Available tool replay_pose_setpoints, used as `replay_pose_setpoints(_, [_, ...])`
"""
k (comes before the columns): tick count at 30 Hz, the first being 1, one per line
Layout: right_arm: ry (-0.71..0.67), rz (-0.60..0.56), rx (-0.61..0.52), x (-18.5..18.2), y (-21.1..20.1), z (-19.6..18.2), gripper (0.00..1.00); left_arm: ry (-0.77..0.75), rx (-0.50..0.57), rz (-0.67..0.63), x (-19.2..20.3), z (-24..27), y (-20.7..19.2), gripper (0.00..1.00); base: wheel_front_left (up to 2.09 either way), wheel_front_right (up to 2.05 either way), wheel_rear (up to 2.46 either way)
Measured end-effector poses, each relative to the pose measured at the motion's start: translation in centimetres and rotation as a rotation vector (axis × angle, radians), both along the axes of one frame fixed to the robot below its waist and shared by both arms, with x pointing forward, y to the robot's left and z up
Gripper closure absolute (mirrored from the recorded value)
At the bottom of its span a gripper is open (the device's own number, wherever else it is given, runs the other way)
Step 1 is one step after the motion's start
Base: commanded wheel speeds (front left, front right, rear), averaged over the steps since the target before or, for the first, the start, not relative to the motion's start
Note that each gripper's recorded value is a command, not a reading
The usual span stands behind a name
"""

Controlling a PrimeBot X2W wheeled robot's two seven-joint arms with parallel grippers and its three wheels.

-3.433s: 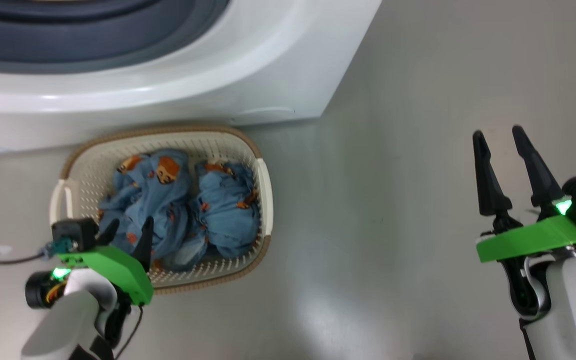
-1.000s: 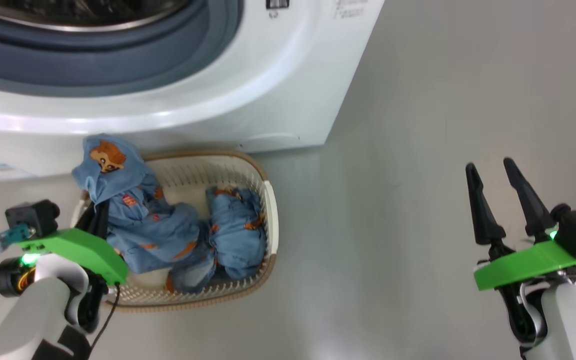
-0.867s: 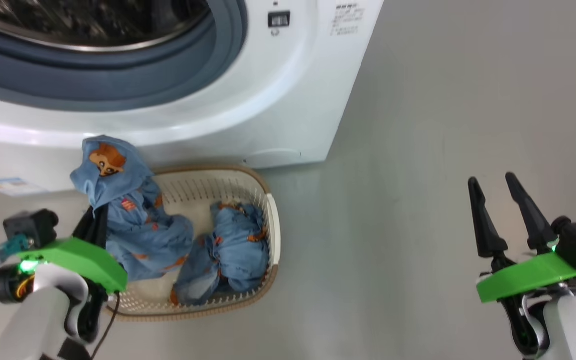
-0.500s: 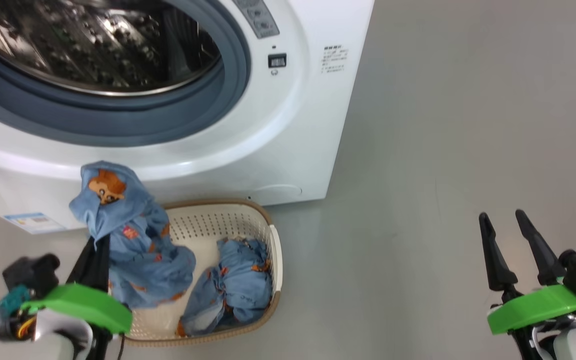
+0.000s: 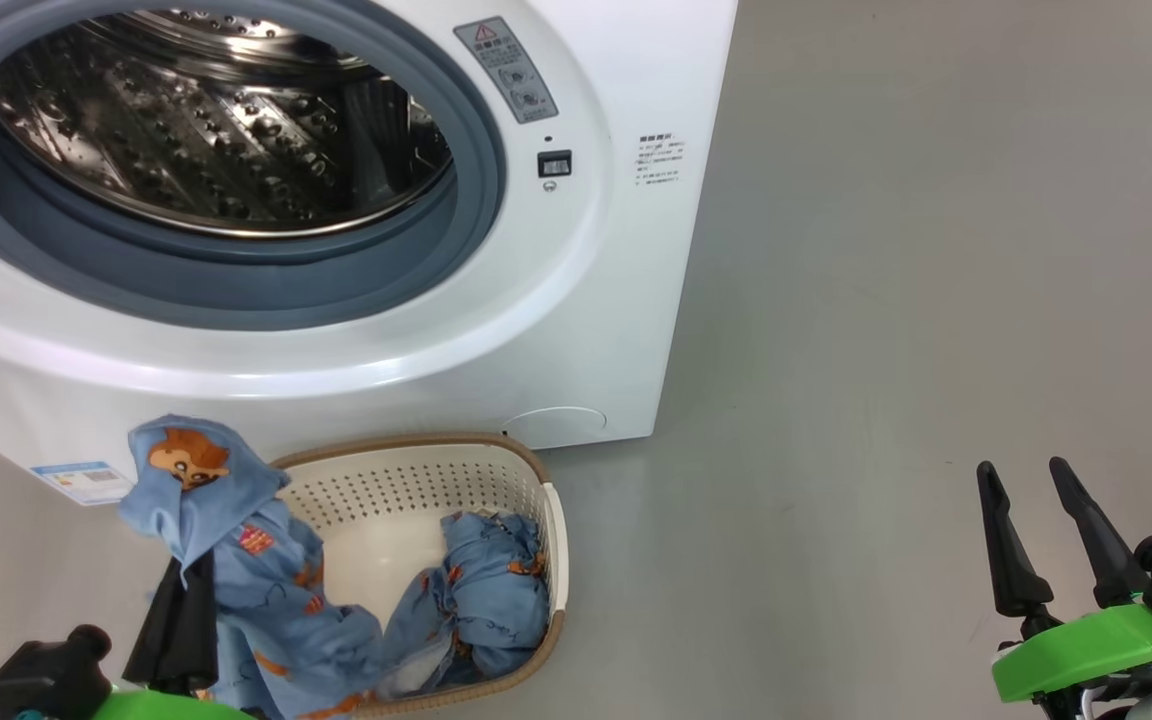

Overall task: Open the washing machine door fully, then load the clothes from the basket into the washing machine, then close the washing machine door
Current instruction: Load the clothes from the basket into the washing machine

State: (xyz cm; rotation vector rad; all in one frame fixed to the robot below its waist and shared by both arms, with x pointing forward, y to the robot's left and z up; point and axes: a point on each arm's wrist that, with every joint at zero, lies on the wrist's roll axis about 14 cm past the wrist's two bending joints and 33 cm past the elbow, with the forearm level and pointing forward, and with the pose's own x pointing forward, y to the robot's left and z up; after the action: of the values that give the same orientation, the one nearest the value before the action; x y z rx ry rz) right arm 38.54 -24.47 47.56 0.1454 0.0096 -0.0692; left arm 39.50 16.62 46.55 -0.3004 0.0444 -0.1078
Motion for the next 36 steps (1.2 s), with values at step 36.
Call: replay_pose_setpoints(36, [0.073, -0.035, 0.04, 4.6, 0.4, -4.2, 0.0, -0.073, 0.019, -0.098, 22.5, 2.0, -3.2, 1.0, 0.0, 0.0, 0.0])
